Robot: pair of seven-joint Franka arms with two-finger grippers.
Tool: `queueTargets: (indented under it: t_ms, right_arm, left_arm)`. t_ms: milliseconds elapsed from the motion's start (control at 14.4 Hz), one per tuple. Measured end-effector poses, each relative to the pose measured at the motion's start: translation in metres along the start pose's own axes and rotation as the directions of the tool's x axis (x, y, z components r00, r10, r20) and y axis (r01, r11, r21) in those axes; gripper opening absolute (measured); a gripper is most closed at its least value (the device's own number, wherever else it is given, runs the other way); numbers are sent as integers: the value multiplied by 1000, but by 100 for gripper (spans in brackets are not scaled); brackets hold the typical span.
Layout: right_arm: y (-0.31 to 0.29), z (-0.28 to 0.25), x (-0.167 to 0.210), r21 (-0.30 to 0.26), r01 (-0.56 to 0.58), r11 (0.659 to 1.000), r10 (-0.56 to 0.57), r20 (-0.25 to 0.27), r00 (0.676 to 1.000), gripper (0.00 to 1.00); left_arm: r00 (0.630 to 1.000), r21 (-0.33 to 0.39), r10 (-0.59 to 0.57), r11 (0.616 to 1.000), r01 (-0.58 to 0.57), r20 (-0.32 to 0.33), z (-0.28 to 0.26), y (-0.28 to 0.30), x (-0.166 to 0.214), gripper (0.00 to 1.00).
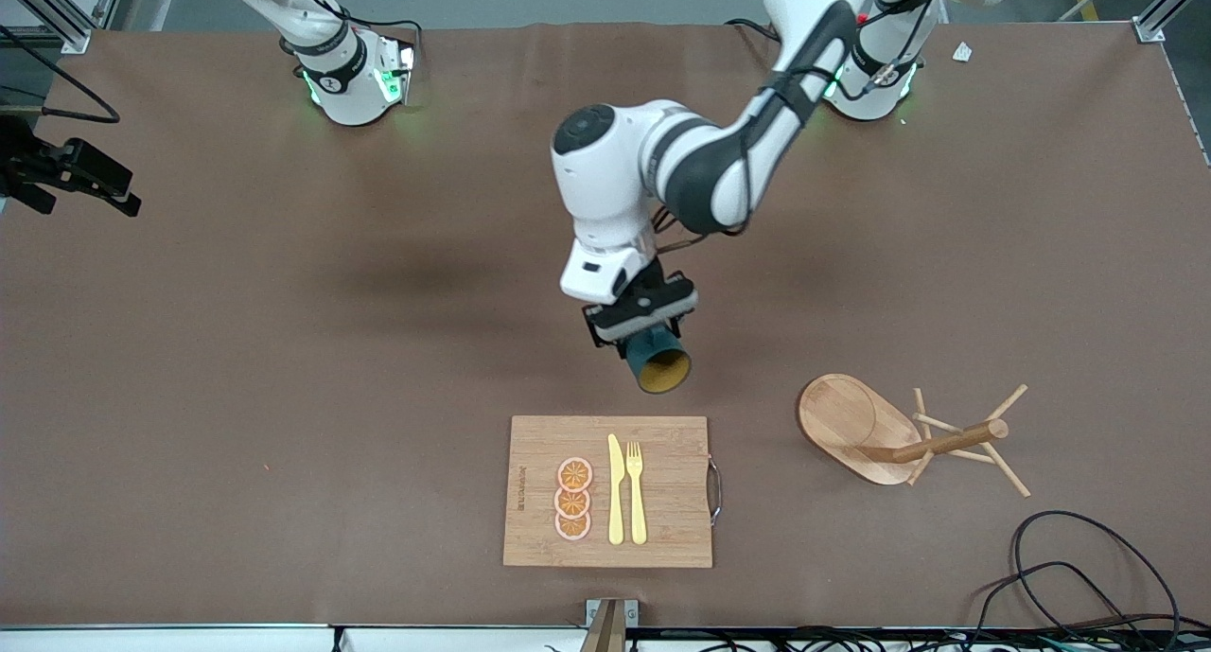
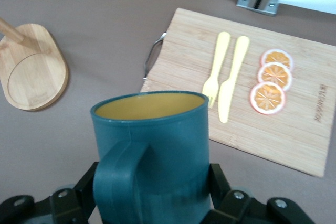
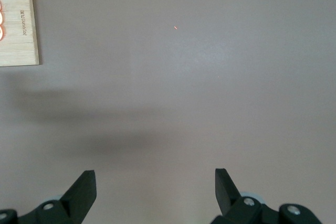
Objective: Transfer cup from left to right arm and place
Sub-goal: 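Lift the mug off the stand and carry it toward table center, then lower the teal mug onto the table and open the left gripper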
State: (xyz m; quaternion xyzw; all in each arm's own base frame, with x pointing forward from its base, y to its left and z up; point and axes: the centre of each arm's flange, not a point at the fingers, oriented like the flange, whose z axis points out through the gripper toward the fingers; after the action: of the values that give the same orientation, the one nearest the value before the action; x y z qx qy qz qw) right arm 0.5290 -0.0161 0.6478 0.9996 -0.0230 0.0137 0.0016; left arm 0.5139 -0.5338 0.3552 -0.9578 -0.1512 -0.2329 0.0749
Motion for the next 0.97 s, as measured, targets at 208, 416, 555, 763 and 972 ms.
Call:
queueTargets:
  t_ms: [208,416,555,763,972]
  right_arm:
    - [0,0,0,0,0,1000,0,0,1000,100]
    - [0,0,0,0,0,1000,0,0,1000,100]
    - [0,0,0,0,0,1000,0,0,1000,100]
    - [0,0,0,0,0,1000,0,0,1000,100]
    - [0,0,0,0,0,1000,0,0,1000,100]
  left_arm:
    - [990,-3,1,1000,-1,-143,-1,27,-60,85]
    - [950,-31,1,999,-12,-312,16,50,-128,85]
    - [921,-41,23,998,-42,-390,38,57,-165,85]
    - [880,-92,-7,995,-41,-475,72,63,-220,85]
    - [849,-157,-49,987,-40,-526,90,65,-268,85]
